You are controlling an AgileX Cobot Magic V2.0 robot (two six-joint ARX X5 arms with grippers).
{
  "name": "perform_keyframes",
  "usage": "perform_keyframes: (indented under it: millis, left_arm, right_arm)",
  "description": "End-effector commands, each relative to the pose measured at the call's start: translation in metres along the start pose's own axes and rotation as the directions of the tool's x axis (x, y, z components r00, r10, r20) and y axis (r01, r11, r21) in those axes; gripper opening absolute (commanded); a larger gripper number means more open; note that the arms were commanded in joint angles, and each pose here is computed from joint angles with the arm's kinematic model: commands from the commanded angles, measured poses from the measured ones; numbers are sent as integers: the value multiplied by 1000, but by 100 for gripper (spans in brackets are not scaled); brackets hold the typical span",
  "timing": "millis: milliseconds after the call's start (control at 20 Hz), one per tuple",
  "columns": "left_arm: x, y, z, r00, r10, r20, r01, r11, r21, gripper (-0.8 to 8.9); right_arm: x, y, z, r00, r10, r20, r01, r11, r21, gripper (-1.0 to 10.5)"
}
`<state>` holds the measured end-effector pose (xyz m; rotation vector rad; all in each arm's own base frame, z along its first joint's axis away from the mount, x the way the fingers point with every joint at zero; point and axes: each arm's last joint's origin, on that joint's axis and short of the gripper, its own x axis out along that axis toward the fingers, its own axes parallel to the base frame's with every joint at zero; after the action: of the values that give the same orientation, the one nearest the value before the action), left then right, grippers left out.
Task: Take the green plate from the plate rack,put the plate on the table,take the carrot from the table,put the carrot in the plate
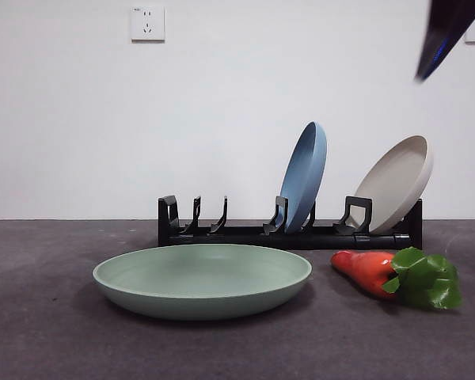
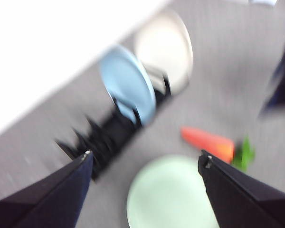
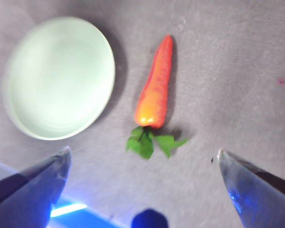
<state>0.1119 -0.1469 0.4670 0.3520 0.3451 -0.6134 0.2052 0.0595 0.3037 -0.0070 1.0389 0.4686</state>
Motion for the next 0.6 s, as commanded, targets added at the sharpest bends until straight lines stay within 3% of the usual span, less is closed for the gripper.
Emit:
perform_keyframes:
  millis: [50,250,600]
  left_arm:
    - [-26,11,4,998,9,69,-6,999,-46,376]
    - [-56,22,4,990,16,140,-4,996,-85,376]
    - [-64,25,-1,992,14,127,1,994,-113,376]
  right_arm:
    - [24,6,10,997,-65,-38,64,998,-24,564]
    - [65,19,20,990,-114,-89,108,992,-73,564]
    - [117,24,23,974,-143,-178,128,988,-89,562]
